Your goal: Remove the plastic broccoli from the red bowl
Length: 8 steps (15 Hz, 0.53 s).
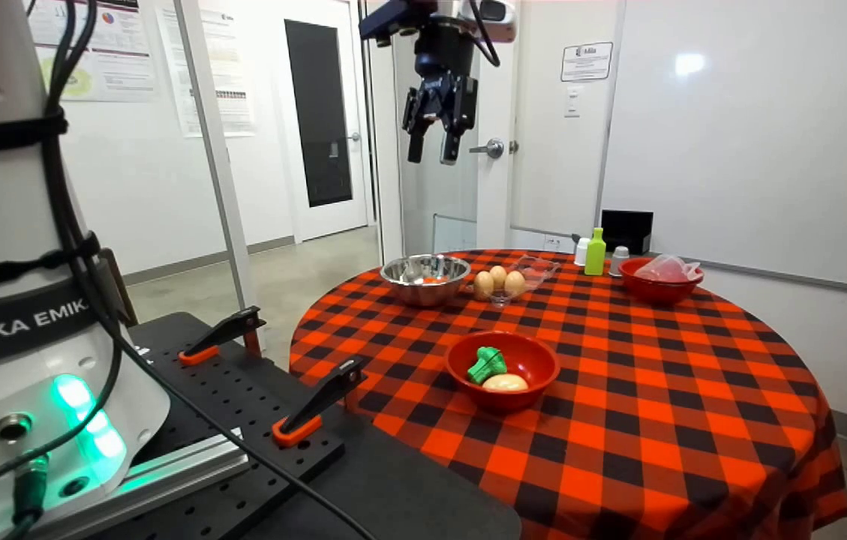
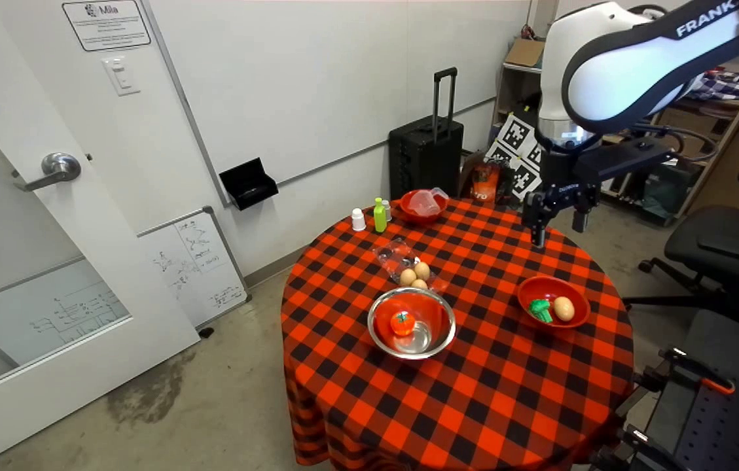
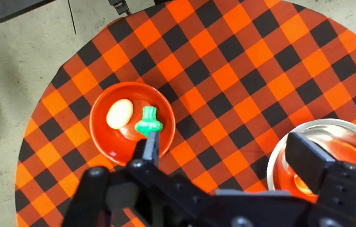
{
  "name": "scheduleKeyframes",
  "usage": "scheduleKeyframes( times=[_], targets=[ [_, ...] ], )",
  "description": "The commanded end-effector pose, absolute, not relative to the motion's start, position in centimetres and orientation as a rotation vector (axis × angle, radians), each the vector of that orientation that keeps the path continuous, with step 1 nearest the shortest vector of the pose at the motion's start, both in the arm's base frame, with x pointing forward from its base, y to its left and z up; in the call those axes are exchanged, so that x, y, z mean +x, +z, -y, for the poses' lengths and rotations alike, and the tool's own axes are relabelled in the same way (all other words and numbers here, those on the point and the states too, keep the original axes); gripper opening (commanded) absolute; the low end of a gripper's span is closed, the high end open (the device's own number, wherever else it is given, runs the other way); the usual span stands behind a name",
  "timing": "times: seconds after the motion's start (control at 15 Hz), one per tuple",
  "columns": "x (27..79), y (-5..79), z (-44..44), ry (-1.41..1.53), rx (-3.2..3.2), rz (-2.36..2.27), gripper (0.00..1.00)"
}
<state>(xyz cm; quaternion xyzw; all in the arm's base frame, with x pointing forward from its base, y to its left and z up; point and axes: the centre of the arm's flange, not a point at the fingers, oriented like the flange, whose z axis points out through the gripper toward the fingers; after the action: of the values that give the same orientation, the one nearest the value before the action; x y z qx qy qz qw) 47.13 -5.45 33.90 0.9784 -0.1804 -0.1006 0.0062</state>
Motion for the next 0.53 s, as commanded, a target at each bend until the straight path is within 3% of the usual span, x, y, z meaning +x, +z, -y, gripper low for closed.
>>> scheduleKeyframes(
  times=[0.0, 0.47],
  targets=[
    [49.4, 29.8, 7.7, -0.377, 3.071, 0.568, 1.0],
    [51.3, 21.7, 10.8, -0.57, 2.992, 0.572, 1.0]
  ],
)
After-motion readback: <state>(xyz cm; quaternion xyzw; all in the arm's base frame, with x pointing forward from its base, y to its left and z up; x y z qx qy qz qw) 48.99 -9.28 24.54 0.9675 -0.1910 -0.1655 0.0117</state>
